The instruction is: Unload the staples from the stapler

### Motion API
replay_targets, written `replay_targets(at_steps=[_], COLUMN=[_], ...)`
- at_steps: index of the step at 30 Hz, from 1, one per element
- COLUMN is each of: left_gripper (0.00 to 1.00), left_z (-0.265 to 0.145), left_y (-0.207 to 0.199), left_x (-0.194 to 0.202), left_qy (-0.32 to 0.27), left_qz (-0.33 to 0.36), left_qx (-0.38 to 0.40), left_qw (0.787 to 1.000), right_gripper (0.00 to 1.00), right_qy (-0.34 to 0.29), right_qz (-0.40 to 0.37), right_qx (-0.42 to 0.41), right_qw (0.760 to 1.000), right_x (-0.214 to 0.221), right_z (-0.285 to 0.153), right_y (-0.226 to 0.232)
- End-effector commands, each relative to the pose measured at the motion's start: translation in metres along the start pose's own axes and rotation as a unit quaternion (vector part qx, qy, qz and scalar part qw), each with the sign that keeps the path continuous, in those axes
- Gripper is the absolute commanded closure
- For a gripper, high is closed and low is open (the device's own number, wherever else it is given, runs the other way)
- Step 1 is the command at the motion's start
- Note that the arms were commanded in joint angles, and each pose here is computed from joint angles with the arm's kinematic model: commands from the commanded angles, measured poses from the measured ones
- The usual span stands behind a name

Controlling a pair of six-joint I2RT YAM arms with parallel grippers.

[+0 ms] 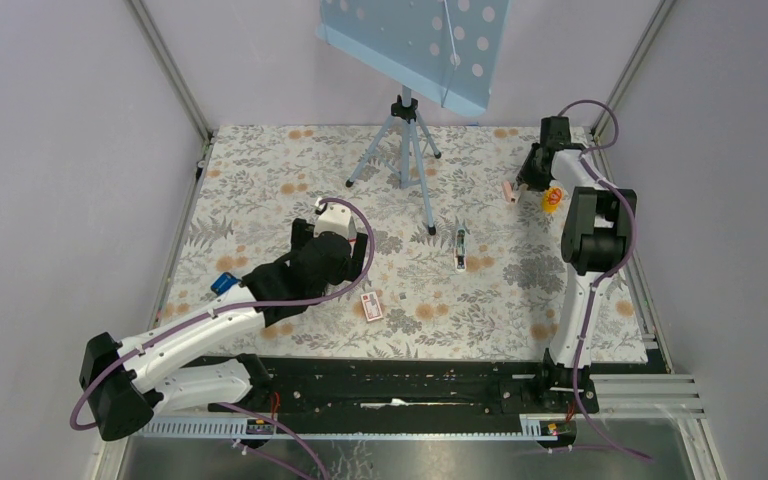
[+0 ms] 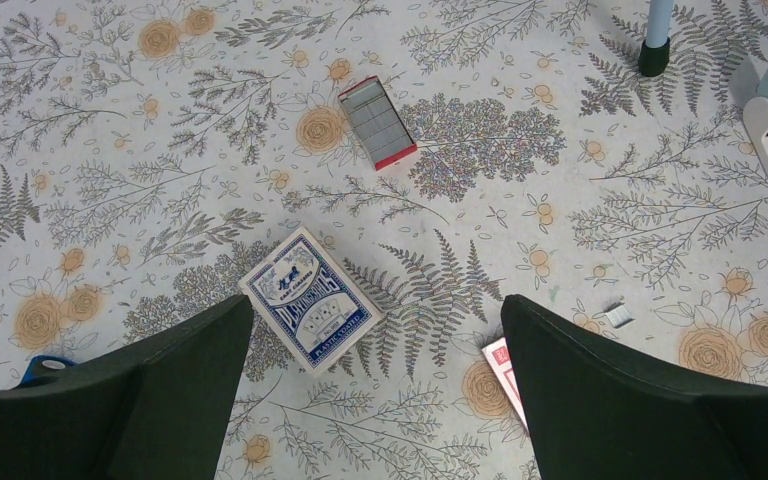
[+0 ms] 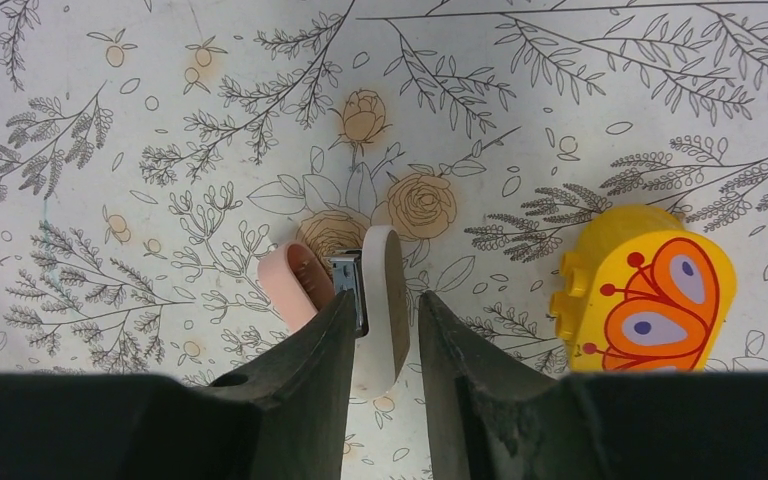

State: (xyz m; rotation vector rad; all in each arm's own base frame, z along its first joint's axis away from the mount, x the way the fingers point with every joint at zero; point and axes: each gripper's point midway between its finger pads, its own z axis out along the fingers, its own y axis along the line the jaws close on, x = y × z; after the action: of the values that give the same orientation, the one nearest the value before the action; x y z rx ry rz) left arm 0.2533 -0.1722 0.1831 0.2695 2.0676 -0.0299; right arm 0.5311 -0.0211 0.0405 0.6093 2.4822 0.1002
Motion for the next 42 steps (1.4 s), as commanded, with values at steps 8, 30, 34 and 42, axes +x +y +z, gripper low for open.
replay_targets(at_steps=[8,30,34,42], left_gripper=[0.01,0.01,0.01,0.01], left_z=[-0.001,-0.035,-0.041,-0.045], left_y=[-0.001,-0.048,-0.074,-0.103], left_x=[-0.01,-0.073,-0.093,-0.099], left_qy=[-0.013,-0.11,-0.13,-0.136], left_qz=[-0.003,-0.122,-0.181,-0.265], left_qx=[0.004,0.163,0.224,0.3], left_qw=[1.0,0.973,0.949,0.906], right_gripper=[0.77,1.0,1.0,1.0], right_qy=[0.028,-0.103,-0.124,-0.128], right_qz=[-0.011,0.006,-0.032,0.076], right_qx=[-0.002,-0.094,-0.168,-0.334], right_qw=[1.0,0.99,0.977,0.931], right_x=[0.011,0.082,0.138,0.21], right_z=[0.014,-0.142,-0.186,-0.265], right_y=[0.0,0.019,0.058,0.097])
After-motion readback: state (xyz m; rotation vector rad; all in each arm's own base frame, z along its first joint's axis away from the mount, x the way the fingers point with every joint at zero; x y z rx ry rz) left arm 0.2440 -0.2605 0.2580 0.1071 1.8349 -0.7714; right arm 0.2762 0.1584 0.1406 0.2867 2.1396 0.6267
